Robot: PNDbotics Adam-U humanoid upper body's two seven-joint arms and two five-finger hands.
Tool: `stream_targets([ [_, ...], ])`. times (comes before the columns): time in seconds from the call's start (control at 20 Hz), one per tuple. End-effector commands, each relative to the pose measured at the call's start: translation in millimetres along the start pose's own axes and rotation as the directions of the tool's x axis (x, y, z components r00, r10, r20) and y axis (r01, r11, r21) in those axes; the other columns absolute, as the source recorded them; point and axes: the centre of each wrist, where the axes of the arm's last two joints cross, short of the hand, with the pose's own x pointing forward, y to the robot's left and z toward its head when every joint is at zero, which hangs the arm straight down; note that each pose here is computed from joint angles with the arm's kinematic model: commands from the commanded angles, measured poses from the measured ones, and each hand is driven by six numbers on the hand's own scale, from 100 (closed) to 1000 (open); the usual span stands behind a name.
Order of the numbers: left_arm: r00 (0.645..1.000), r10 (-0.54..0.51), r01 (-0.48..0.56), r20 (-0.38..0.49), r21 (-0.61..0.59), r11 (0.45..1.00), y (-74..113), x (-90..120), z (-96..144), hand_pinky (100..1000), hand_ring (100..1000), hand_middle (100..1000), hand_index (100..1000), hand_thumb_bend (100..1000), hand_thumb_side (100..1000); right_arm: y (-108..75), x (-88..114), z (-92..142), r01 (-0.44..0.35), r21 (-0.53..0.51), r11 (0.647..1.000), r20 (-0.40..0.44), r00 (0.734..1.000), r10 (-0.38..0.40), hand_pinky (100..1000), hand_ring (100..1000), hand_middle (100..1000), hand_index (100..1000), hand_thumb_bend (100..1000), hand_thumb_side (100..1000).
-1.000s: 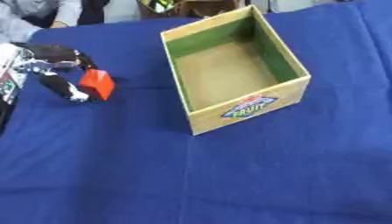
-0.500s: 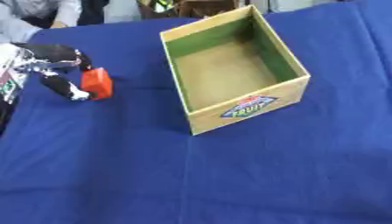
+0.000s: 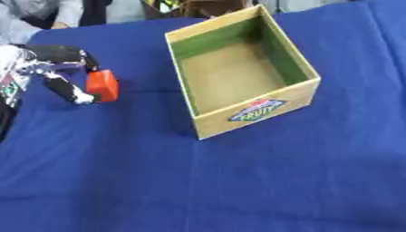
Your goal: Pick up objects on the table and place them in the box.
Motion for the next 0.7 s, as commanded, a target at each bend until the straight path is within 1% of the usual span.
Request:
stream_targets([
  [0.05,1.0,-0.01,0.01,0.0,0.031,0.999,12.7,-10,12,353,624,526,349,100,266,-2.3,5,-5,-0.006,-0.003,1.0,0.028,1.0,0.006,743,603,495,662,100,810],
  [0.2,1.0,0.022,-0.022,0.003,0.108,0.994,14.2,-10,13,287,590,491,293,100,279,-2.6,5,-5,-0.003,-0.005,1.0,0.027,1.0,0.003,743,603,495,662,100,810],
  [0.35,0.999,0.045,-0.046,0.008,0.165,0.985,15.3,-9,13,261,581,476,224,100,288,-3.2,5,-5,0.001,-0.007,1.0,0.027,1.0,-0.001,742,602,495,662,100,810],
  [0.45,0.998,0.057,-0.057,0.007,0.197,0.979,17.5,-9,14,256,577,474,213,100,286,-3.6,5,-5,0.005,-0.008,1.0,0.027,1.0,-0.005,741,602,496,662,100,823],
  [0.55,0.998,0.069,-0.068,0.005,0.233,0.97,21.9,-7,14,238,566,466,203,100,283,-4.3,5,-5,0.009,-0.009,1.0,0.029,1.0,-0.009,740,602,496,662,100,810],
  [0.7,0.996,0.094,-0.093,0.013,0.323,0.942,37.3,-3,15,214,550,452,198,100,288,-5.3,5,-5,0.017,-0.009,1.0,0.031,0.999,-0.016,739,602,497,662,100,810],
])
